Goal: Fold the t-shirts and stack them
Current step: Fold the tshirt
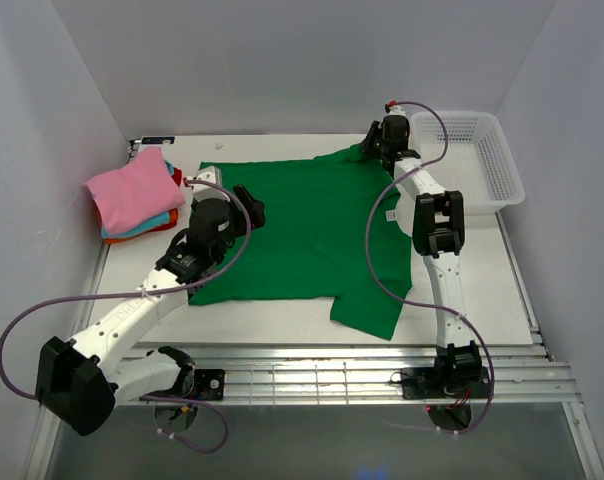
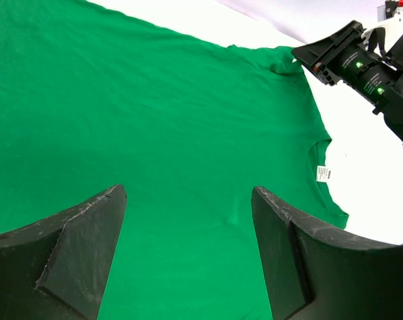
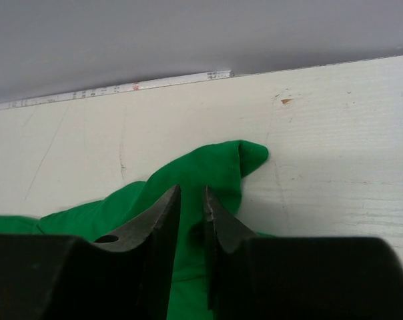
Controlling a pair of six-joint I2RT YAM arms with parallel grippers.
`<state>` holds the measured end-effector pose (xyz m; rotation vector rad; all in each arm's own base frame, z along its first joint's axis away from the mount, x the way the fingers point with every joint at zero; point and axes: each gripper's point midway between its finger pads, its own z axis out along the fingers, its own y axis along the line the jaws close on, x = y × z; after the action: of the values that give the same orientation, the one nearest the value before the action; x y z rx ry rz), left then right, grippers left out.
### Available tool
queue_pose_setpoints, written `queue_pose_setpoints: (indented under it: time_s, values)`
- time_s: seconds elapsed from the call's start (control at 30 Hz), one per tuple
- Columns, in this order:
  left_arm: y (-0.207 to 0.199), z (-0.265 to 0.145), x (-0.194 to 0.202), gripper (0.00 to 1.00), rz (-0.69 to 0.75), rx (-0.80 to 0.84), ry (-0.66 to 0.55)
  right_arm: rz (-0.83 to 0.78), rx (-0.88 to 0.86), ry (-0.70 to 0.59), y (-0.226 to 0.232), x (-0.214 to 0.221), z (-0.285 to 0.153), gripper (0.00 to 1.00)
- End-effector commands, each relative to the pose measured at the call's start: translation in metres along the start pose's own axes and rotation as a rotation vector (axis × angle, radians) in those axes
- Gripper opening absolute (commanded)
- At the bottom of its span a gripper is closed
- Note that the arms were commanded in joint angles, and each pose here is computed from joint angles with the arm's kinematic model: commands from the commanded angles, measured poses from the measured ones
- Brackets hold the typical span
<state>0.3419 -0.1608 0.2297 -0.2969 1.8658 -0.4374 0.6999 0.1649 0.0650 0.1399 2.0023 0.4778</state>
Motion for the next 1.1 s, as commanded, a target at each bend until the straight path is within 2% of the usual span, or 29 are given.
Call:
queue_pose_setpoints:
  time_s: [0.0, 0.1, 0.23, 0.4, 0.73, 1.07]
  values:
    - [0.002, -0.009, -0.005, 0.86, -0.009, 0.003, -0.015, 0.005, -0.026, -0.008, 0.005, -0.004, 0.000, 0.24]
    - [0.003, -0.010, -0.004, 0.86, -0.009, -0.001, -0.014, 0.005, -0.034, -0.001, 0.006, -0.002, 0.000, 0.15]
    - [0.006, -0.010, -0.001, 0.86, -0.010, -0.009, -0.008, -0.001, -0.075, -0.004, 0.015, -0.007, -0.007, 0.08]
    - [0.007, -0.011, 0.002, 0.86, -0.018, -0.012, -0.001, -0.062, -0.132, 0.008, 0.030, -0.009, -0.025, 0.08]
    - [0.016, -0.011, 0.014, 0.86, -0.009, -0.030, 0.019, -0.171, -0.131, 0.035, 0.040, -0.003, -0.095, 0.08]
    - [0.044, 0.000, 0.053, 0.86, 0.037, -0.116, 0.095, -0.194, -0.162, 0.106, 0.046, 0.025, -0.116, 0.08]
